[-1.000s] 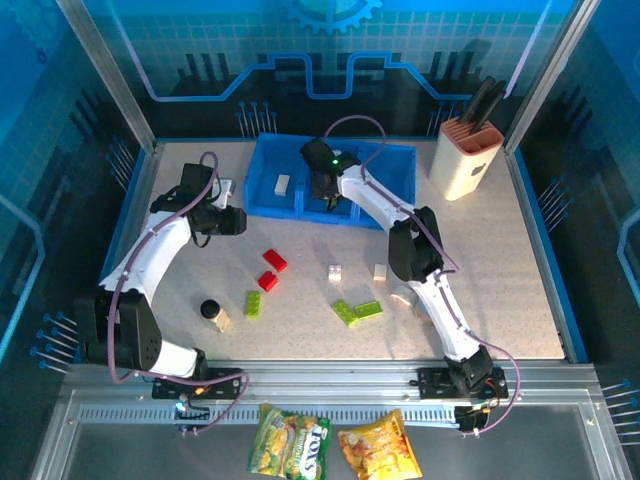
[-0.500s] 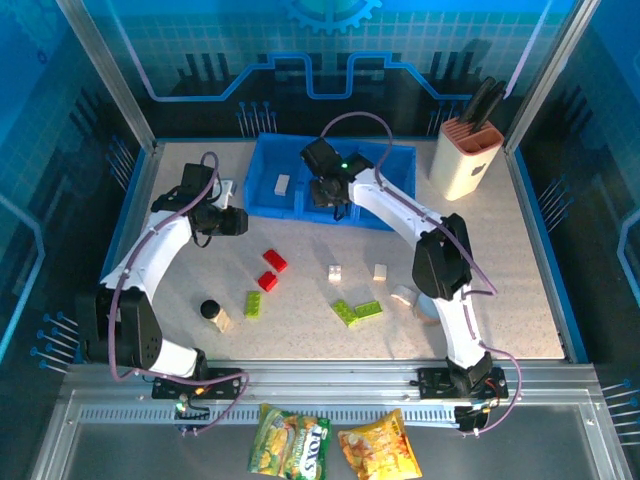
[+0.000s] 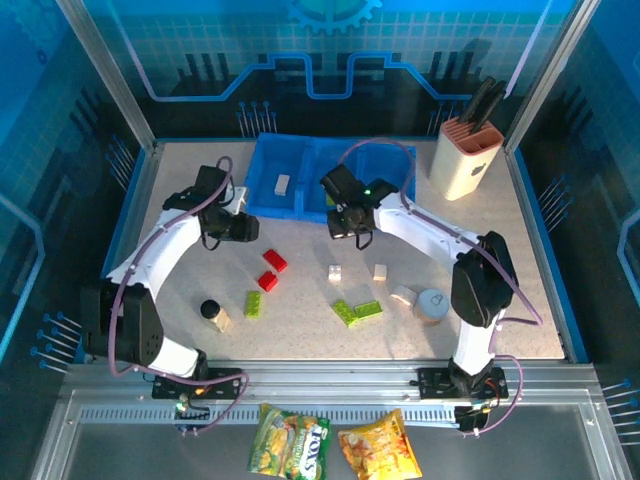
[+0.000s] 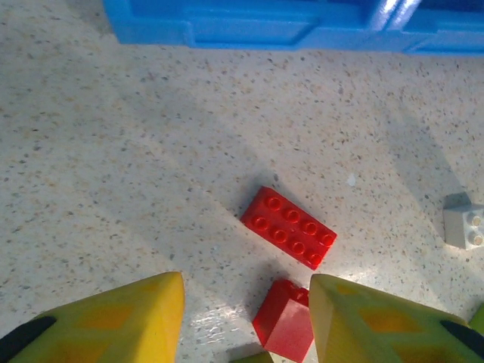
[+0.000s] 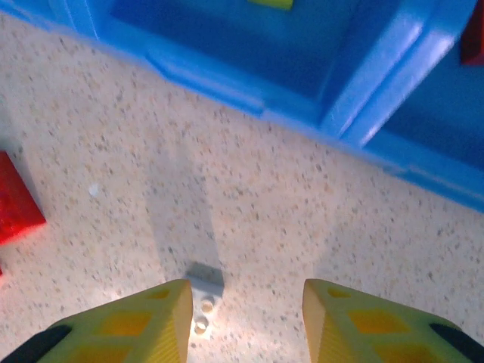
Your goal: Sort the legos into containers by color
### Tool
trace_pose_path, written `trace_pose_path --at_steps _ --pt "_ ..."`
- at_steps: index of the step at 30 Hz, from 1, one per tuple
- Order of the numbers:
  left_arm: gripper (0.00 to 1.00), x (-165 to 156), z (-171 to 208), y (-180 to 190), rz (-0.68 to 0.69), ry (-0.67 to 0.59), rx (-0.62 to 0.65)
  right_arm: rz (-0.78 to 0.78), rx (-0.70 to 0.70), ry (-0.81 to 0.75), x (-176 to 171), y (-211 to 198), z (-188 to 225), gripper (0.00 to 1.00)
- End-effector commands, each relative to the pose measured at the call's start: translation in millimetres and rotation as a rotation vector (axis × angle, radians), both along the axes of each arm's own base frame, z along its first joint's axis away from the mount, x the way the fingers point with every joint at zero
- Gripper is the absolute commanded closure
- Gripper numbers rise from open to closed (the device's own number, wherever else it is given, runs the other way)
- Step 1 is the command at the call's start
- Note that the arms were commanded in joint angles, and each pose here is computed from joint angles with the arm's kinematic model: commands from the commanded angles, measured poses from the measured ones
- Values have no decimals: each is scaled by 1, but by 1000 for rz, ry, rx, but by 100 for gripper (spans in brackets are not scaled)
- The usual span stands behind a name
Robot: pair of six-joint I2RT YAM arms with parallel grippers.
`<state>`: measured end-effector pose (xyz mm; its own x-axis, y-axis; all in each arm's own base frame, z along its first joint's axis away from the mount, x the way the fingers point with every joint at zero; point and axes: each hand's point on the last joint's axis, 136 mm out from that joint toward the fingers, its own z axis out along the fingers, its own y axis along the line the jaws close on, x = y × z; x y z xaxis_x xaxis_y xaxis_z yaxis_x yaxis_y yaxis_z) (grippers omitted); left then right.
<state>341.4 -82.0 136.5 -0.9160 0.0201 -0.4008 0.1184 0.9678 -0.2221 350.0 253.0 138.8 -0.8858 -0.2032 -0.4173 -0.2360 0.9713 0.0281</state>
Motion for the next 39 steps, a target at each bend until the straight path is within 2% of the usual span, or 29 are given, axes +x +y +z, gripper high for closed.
trace_pose_path --at_steps 1,8,14,21,25,31,39 --pt "51 -5 2 -8 -11 47 12 36 19 10 -16 0 0 57" --pt "46 -15 -9 -24 42 128 -2 25 -18 41 -35 -18 -14 57" --pt "37 -22 -31 -36 49 188 29 21 -28 46 -42 -25 -16 58" --pt "37 -23 -62 -24 241 257 75 16 -41 43 -44 -28 -13 59" --pt "32 -22 -77 -36 314 276 16 13 -59 46 -45 -32 -13 59" --pt "28 -21 -91 -52 342 293 -22 5 -80 46 -47 -38 -14 60" --pt "30 -18 -105 -67 325 322 -42 -2 -87 47 -49 -40 -13 61"
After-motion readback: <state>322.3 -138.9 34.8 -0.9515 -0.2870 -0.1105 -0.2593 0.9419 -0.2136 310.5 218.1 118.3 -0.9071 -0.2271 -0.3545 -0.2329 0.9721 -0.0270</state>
